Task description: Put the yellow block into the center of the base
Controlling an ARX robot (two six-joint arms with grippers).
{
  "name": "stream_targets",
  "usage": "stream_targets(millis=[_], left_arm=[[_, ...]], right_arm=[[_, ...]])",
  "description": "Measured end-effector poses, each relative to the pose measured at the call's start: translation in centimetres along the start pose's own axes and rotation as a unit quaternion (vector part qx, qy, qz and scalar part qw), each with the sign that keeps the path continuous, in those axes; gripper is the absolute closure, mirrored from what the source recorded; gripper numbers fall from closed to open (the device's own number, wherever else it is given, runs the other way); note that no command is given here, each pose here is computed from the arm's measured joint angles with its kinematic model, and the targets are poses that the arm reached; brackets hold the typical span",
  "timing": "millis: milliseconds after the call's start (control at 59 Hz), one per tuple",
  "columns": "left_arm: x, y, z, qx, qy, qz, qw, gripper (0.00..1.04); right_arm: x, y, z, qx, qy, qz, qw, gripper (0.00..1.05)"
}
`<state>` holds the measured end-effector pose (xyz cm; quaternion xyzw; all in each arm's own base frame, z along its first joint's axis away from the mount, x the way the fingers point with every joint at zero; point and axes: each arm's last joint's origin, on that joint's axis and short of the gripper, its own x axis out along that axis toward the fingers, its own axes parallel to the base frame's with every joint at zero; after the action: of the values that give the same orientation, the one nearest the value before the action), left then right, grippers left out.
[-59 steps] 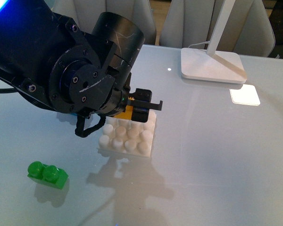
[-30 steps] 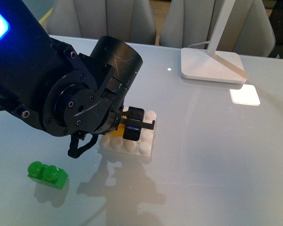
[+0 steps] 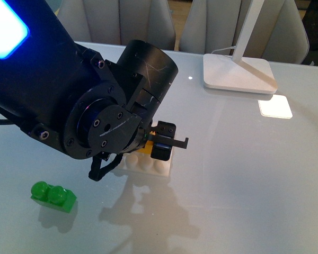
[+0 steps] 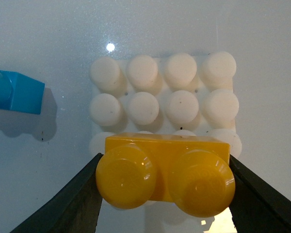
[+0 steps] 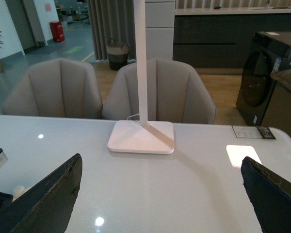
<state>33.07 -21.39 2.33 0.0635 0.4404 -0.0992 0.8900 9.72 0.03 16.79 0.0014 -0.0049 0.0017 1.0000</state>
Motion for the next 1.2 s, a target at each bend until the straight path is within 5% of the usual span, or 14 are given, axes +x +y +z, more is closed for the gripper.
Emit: stream_targets(millis=[1203], left_arm=[[1.1, -0.4, -0.7, 0.01, 0.005, 0.001, 1.0, 0.42]], right_arm=[[0.0, 0.0, 0.0, 0.0, 0.0, 0.0, 1.0, 0.09]])
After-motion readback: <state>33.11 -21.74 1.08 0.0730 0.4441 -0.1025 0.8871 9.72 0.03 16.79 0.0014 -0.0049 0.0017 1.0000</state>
